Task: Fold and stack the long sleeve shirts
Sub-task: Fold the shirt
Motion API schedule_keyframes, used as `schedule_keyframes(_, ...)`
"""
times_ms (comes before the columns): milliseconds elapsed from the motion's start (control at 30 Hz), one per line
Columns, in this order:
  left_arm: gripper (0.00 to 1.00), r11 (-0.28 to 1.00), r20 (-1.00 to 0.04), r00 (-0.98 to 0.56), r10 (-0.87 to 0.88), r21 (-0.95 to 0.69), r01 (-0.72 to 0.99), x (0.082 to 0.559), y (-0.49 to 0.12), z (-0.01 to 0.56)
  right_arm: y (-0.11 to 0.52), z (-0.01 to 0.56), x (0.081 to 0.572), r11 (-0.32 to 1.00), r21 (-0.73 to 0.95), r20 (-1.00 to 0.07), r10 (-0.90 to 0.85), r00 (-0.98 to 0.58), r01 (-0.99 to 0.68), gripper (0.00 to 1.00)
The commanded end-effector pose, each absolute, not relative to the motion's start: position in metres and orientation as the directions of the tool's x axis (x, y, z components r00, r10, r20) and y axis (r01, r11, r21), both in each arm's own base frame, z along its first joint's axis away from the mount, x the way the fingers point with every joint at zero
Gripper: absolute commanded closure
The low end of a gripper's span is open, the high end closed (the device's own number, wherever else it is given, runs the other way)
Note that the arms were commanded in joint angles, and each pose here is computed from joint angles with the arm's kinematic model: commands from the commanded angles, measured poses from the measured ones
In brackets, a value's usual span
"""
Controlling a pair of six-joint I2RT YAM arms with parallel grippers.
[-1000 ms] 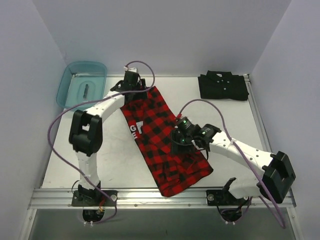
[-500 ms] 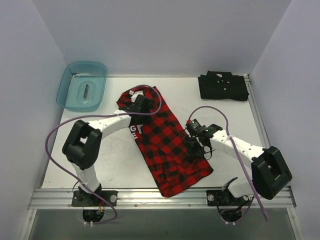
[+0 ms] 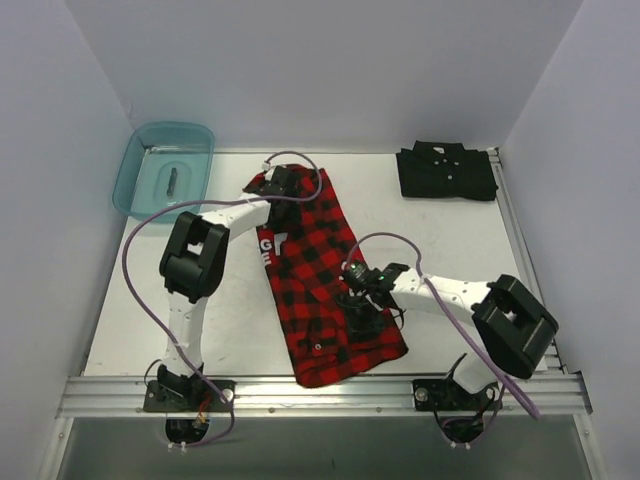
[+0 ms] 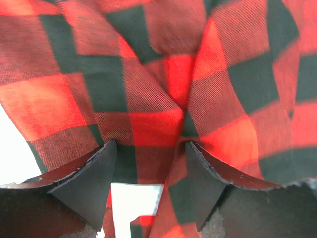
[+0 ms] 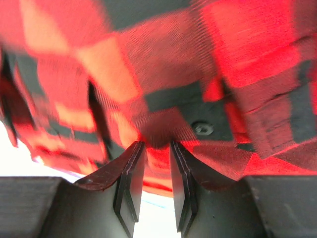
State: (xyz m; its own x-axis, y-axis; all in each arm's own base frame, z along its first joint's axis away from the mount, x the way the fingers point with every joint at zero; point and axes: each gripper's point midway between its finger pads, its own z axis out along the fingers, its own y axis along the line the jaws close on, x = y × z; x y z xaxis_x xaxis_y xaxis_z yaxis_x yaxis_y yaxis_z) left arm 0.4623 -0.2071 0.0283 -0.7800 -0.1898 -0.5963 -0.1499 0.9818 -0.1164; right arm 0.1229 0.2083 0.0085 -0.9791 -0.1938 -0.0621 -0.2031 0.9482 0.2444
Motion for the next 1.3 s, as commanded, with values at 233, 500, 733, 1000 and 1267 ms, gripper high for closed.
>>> schedule_keyframes(233, 0.25, 0.989, -0.695, -0.714, -0.081, -0.143, 0.027, 0.543, -0.222, 0.071, 0.277, 0.042, 0.147, 0.905, 0.327, -0.167, -0.227, -0.960, -0.271, 0.70)
schedule_keyframes(500, 0.08, 0.954, -0.754, -0.609, -0.245, -0.300, -0.012, 0.450, -0.206, 0.196, 0.215, 0.078, 0.180, 0.939, 0.303, -0.299, -0.066, -0.952, -0.160, 0.46)
schedule_keyframes(733, 0.06, 0.908, -0.593, -0.735, -0.328, -0.413, -0.073, 0.298, -0.181, 0.159, 0.164, 0.068, 0.171, 0.919, 0.391, -0.202, 0.129, -0.971, 0.040, 0.23)
schedule_keyframes(1000, 0.07, 0.832, -0.352, -0.861, -0.367, -0.538, -0.134, 0.173, -0.173, 0.083, 0.164, 0.041, 0.135, 0.881, 0.452, -0.066, 0.194, -0.979, 0.144, 0.25)
schedule_keyframes(1267, 0.14, 0.793, -0.254, -0.899, -0.356, -0.591, -0.146, 0.134, -0.192, 0.052, 0.171, 0.014, 0.123, 0.847, 0.484, 0.014, 0.242, -0.970, 0.218, 0.28)
